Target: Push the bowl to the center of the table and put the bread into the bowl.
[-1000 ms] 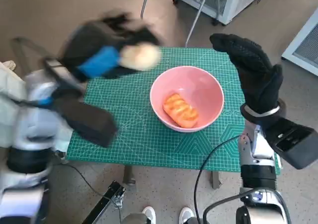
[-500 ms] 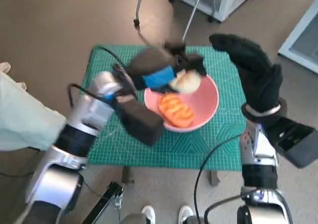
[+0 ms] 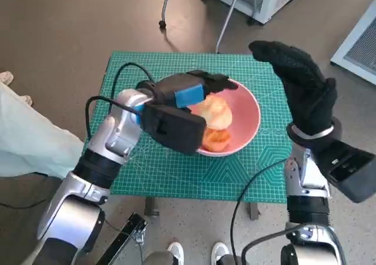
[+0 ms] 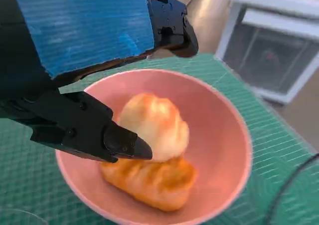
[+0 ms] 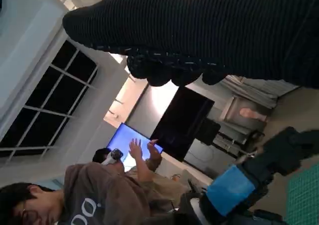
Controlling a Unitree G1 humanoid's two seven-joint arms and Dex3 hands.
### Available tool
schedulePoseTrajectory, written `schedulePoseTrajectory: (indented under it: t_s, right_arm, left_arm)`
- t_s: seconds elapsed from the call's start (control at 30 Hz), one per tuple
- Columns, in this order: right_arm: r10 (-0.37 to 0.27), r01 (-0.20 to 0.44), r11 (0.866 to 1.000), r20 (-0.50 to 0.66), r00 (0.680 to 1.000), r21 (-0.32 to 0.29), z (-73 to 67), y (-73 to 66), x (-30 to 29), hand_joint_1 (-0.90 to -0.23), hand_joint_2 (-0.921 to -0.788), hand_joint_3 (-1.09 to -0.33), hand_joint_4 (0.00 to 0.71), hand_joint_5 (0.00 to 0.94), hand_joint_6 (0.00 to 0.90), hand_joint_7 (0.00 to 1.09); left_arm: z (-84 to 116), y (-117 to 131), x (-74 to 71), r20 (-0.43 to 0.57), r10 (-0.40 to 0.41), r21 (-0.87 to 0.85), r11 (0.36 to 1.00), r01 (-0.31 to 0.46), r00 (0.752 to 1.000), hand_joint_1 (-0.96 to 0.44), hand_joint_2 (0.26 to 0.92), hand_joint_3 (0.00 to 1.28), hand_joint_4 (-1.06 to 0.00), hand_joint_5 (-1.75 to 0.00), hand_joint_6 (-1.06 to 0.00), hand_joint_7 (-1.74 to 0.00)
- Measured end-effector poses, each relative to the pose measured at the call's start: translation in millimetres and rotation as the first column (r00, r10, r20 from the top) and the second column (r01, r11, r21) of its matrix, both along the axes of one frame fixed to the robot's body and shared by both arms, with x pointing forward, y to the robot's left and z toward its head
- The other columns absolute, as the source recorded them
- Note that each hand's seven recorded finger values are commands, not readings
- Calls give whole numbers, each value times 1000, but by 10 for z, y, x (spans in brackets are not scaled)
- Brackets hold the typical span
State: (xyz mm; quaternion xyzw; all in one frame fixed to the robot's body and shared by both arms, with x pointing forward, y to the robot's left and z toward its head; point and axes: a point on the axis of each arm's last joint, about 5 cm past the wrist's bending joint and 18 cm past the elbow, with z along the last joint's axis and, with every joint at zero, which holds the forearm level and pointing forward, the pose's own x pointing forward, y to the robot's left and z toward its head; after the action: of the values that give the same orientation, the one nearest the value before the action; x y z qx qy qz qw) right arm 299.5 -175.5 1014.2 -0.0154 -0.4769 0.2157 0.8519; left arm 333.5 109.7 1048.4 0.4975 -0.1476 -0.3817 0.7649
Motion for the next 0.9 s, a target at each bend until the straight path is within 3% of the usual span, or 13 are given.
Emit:
schedulePoseTrajectory:
  t_s: [0.23,0.37,0.5,0.6,0.8,0.9]
  right_arm:
    - [-9,9,1000,4,1000,13,11,1,-4,-709,-921,-769,269,1,-1,824]
    - [-17,17,1000,2,1000,25,12,-1,-5,-707,-921,-769,278,6,-1,827]
    - [-31,31,999,0,1000,45,19,2,-6,-707,-921,-767,285,10,-1,845]
    - [-45,45,997,0,999,62,29,13,-10,-707,-921,-766,290,12,-1,855]
    - [-71,71,993,5,997,92,56,76,-18,-711,-921,-764,296,16,-1,864]
    - [-80,79,991,6,997,105,67,129,-20,-713,-921,-766,298,16,-1,864]
  left_arm:
    - [82,168,-48,-3,-8,-188,982,7,1000,-278,879,45,-364,-111,-285,-599]
    - [125,317,-112,18,-25,-359,933,30,1000,-336,911,44,-472,-132,-368,-600]
    - [156,464,-202,84,-14,-537,842,57,996,-336,918,65,-523,-119,-417,-521]
    - [133,533,-291,140,24,-668,740,77,990,-335,920,81,-518,-92,-423,-462]
    - [-17,512,-457,187,101,-835,540,104,977,-321,921,141,-461,-44,-340,-439]
    - [-100,484,-515,185,134,-870,483,98,974,-311,921,157,-440,-29,-281,-506]
